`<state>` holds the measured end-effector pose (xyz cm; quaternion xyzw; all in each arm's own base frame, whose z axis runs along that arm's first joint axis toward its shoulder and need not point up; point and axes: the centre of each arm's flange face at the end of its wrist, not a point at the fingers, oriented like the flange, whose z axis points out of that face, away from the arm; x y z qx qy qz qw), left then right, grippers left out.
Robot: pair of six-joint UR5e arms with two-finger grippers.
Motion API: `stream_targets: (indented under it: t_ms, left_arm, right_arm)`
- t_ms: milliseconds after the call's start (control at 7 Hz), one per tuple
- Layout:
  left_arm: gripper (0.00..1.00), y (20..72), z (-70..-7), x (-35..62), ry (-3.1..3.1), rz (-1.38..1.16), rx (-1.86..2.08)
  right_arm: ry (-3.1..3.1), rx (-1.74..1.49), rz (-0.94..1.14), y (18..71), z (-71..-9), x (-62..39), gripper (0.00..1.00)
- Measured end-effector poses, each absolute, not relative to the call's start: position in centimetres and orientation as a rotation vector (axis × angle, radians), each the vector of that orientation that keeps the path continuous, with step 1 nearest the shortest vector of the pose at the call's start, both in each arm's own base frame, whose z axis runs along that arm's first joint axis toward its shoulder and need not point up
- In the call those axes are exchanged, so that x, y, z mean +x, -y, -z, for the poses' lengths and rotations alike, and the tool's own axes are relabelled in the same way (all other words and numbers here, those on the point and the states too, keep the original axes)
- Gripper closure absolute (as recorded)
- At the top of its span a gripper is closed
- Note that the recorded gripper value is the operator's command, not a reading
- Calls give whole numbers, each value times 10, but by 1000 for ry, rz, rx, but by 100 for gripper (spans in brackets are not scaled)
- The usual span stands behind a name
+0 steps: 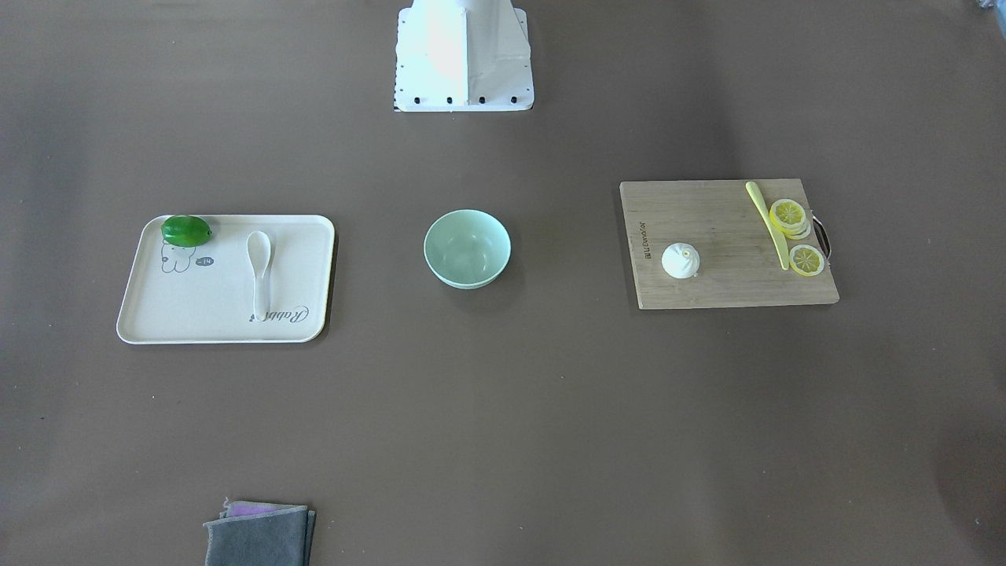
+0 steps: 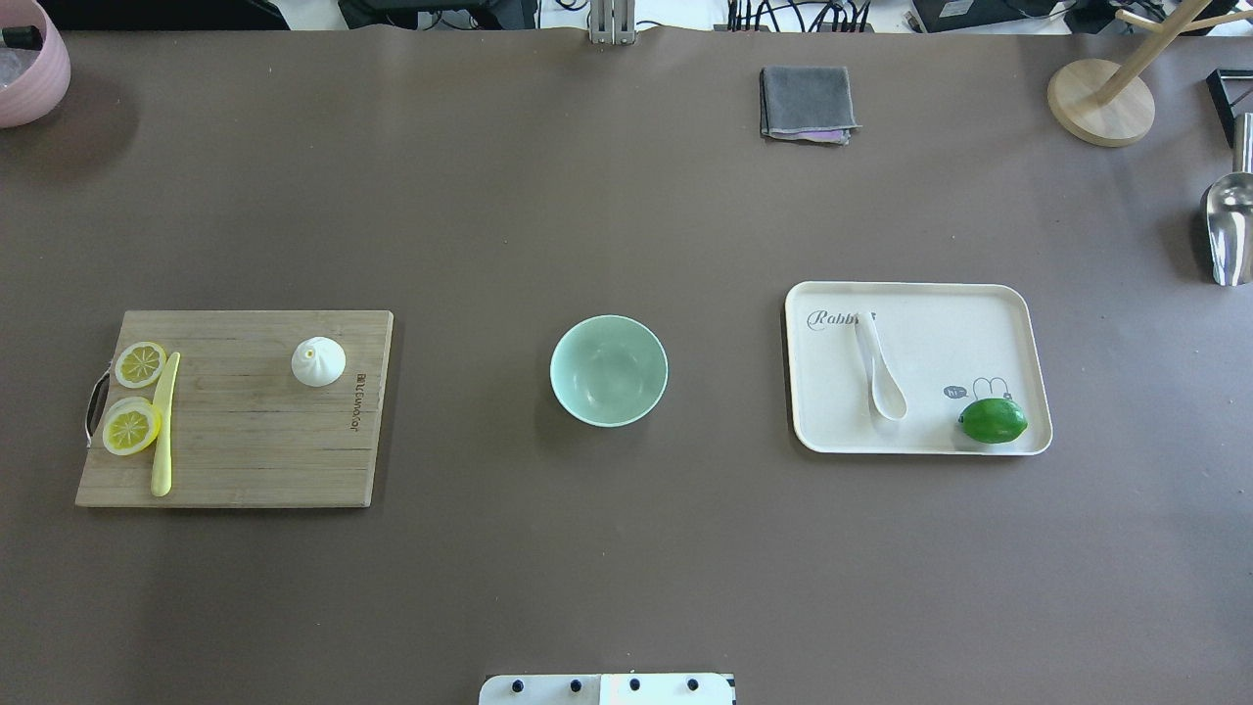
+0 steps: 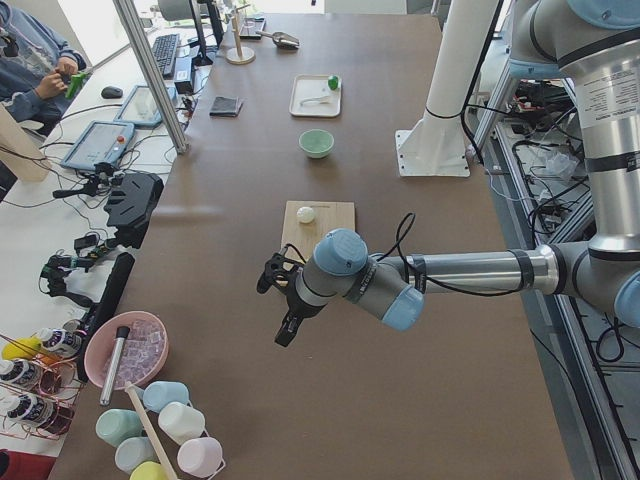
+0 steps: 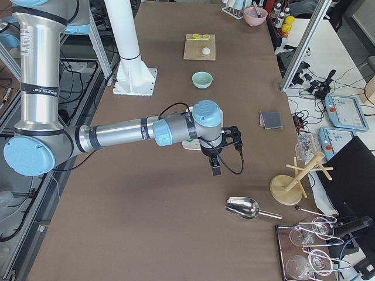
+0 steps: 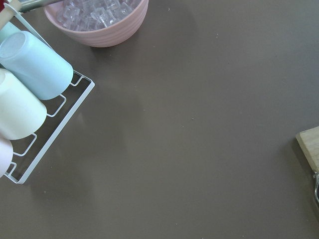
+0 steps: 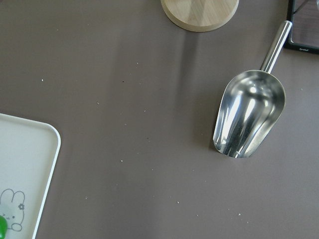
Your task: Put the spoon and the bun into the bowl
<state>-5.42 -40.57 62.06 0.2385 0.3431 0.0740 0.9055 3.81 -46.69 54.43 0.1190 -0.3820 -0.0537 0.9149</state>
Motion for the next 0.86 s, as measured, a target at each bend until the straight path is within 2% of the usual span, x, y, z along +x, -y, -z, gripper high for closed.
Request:
stream_targets:
  t_ms: [286, 857]
  left_arm:
    - [2, 411, -630, -53, -713, -142, 482]
    - [2, 413, -626, -47, -825, -2, 427]
  right_arm:
    - [802, 227, 101, 471, -535, 15, 0]
    - [874, 207, -26, 471, -487, -139, 0]
